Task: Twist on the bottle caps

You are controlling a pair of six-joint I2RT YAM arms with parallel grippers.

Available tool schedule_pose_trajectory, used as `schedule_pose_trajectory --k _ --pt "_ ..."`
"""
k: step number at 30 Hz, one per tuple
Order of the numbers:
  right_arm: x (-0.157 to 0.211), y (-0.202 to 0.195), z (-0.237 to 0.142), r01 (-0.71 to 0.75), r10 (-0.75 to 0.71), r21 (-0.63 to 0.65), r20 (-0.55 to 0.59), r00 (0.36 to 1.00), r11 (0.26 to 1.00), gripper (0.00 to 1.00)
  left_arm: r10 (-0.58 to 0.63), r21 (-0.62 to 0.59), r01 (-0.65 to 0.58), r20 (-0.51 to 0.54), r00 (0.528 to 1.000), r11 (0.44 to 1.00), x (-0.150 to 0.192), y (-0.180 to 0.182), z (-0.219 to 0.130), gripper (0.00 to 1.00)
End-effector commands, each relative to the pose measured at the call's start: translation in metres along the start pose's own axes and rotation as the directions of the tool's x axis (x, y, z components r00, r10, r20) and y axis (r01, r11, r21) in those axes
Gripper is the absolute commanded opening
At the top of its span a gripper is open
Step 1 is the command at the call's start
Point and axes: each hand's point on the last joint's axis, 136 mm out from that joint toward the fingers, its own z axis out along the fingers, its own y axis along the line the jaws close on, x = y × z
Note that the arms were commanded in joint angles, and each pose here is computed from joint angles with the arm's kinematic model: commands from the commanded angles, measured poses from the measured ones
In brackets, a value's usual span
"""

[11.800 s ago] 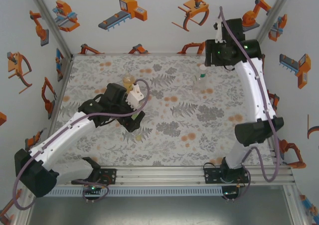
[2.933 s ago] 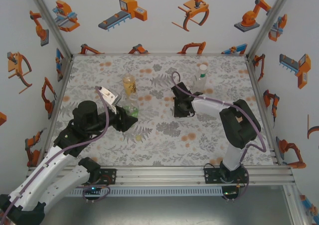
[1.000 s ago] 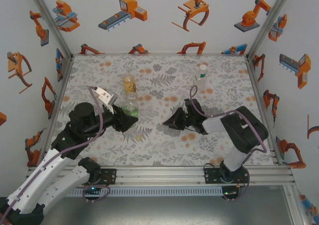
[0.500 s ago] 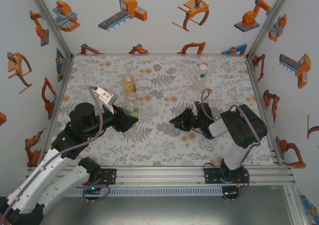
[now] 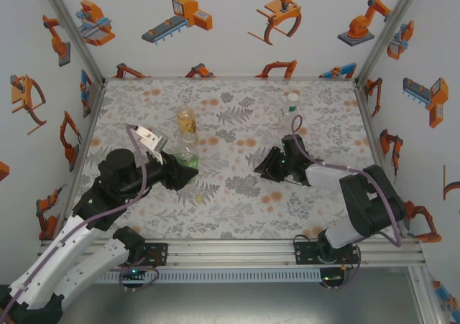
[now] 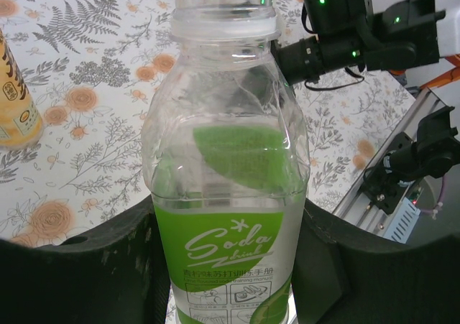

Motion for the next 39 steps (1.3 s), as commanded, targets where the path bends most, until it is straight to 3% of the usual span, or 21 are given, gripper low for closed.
schedule_pose_trajectory --k 1,11,16,22,39 --pt "0.011 -0.033 -0.012 0.126 -0.109 0.216 -0.089 0.99 0.968 0.4 -0.009 0.009 0.009 0.024 1.0 1.0 -0.007 -0.004 -0.003 0.11" --pt "0.006 0.029 -0.005 0.387 -0.355 0.291 -0.159 0.921 0.875 0.41 -0.012 -0.008 0.013 0.026 1.0 1.0 -0.004 -0.002 -0.009 0.11" --pt "0.018 0.044 0.001 0.481 -0.432 0.332 -0.214 0.876 0.811 0.47 -0.033 -0.039 0.035 0.042 0.999 0.999 -0.004 0.003 -0.015 0.11" --pt "0.035 0.048 0.009 0.509 -0.446 0.332 -0.249 0.859 0.794 0.5 -0.064 -0.071 0.07 0.084 0.994 0.995 -0.003 0.01 -0.021 0.13" --pt "0.054 0.037 0.027 0.53 -0.449 0.342 -0.293 0.844 0.776 0.45 -0.076 -0.062 0.077 0.018 0.997 0.995 0.003 0.009 -0.009 0.13"
